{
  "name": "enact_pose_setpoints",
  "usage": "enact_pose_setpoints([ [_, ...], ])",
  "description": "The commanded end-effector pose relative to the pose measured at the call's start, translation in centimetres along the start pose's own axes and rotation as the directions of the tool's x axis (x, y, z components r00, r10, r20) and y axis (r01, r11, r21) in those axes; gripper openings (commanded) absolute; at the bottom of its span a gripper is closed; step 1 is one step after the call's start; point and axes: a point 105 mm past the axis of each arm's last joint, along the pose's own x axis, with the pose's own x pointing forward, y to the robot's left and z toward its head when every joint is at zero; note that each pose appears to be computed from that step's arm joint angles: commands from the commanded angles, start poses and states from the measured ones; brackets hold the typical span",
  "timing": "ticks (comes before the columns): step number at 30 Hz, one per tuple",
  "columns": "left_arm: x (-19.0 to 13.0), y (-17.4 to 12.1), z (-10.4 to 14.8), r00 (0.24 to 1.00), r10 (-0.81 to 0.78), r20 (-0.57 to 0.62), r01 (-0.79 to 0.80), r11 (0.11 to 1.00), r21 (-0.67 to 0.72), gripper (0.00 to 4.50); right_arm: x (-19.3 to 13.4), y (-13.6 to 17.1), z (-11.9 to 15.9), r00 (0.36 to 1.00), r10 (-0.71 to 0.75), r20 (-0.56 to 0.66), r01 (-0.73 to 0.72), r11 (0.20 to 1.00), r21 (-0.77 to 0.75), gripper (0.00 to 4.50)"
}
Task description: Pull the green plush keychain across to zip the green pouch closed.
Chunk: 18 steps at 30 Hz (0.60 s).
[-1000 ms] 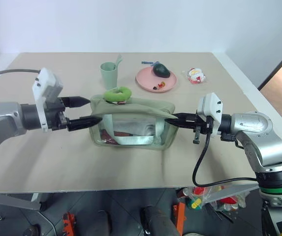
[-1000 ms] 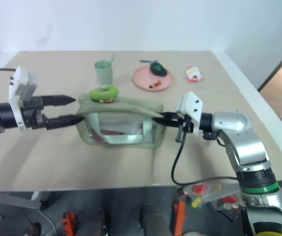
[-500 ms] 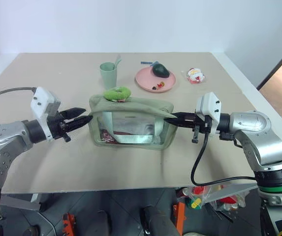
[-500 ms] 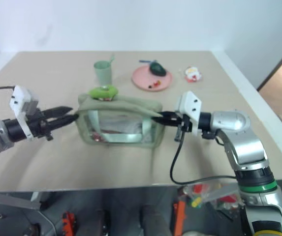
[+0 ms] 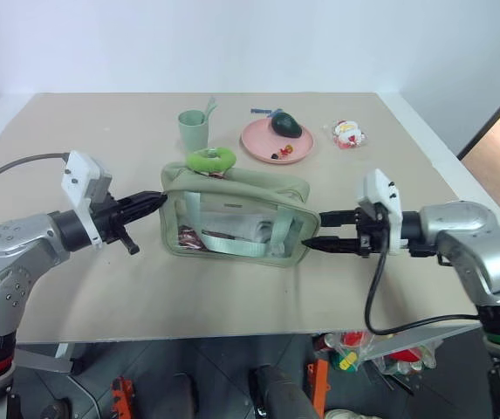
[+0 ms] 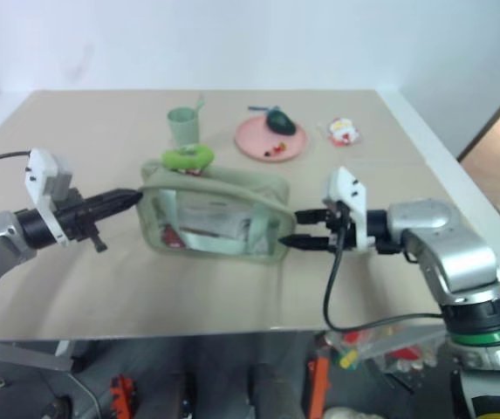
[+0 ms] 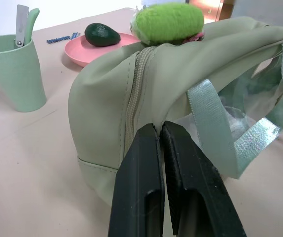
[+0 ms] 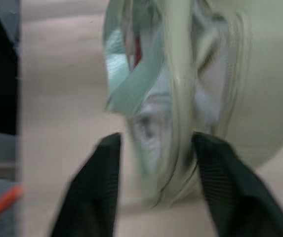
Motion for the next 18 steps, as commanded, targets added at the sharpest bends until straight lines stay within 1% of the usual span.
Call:
enact_pose_setpoints([
  [1, -0.1, -0.5, 0.4, 1.0, -0.022, 0.003, 0.022, 1.0, 0.014, 0.0, -3.1, -1.5, 4.6, 0.991, -0.064, 0.122, 0.06, 0.998, 0.033, 3.7],
  [3, 0.0, -0.6, 0.2, 1.0, -0.026, -0.002, 0.026, 1.0, 0.01, 0.0, -4.0, -2.9, 6.3, 0.979, -0.112, 0.171, 0.101, 0.992, 0.071, 4.43],
  [4, 0.0, -0.7, 0.1, 1.0, -0.031, -0.005, 0.031, 0.999, 0.007, 0.0, -4.0, -3.5, 7.0, 0.975, -0.129, 0.18, 0.12, 0.991, 0.06, 4.48],
  [7, 0.2, -1.0, -0.2, 0.999, -0.043, -0.011, 0.043, 0.999, -0.001, 0.0, -2.6, -4.6, 9.2, 0.965, -0.14, 0.22, 0.131, 0.99, 0.055, 4.48],
  [8, 0.2, -1.1, -0.2, 0.999, -0.048, -0.012, 0.048, 0.999, -0.002, 0.0, -1.4, -4.8, 10.0, 0.962, -0.132, 0.238, 0.127, 0.991, 0.037, 4.48],
  [13, 0.5, -1.6, -0.2, 0.998, -0.061, -0.005, 0.061, 0.998, -0.004, 0.0, 4.2, -5.0, 12.6, 0.953, -0.1, 0.285, 0.083, 0.994, 0.071, 4.48],
  [16, 0.8, -2.0, -0.1, 0.997, -0.071, 0.004, 0.071, 0.997, -0.004, 0.0, 7.2, -5.9, 14.2, 0.942, -0.13, 0.31, 0.1, 0.989, 0.11, 4.48],
  [18, 0.9, -2.0, 0.0, 0.997, -0.071, 0.007, 0.071, 0.997, -0.005, 0.0, 8.5, -6.2, 14.8, 0.941, -0.135, 0.311, 0.102, 0.988, 0.119, 4.48],
])
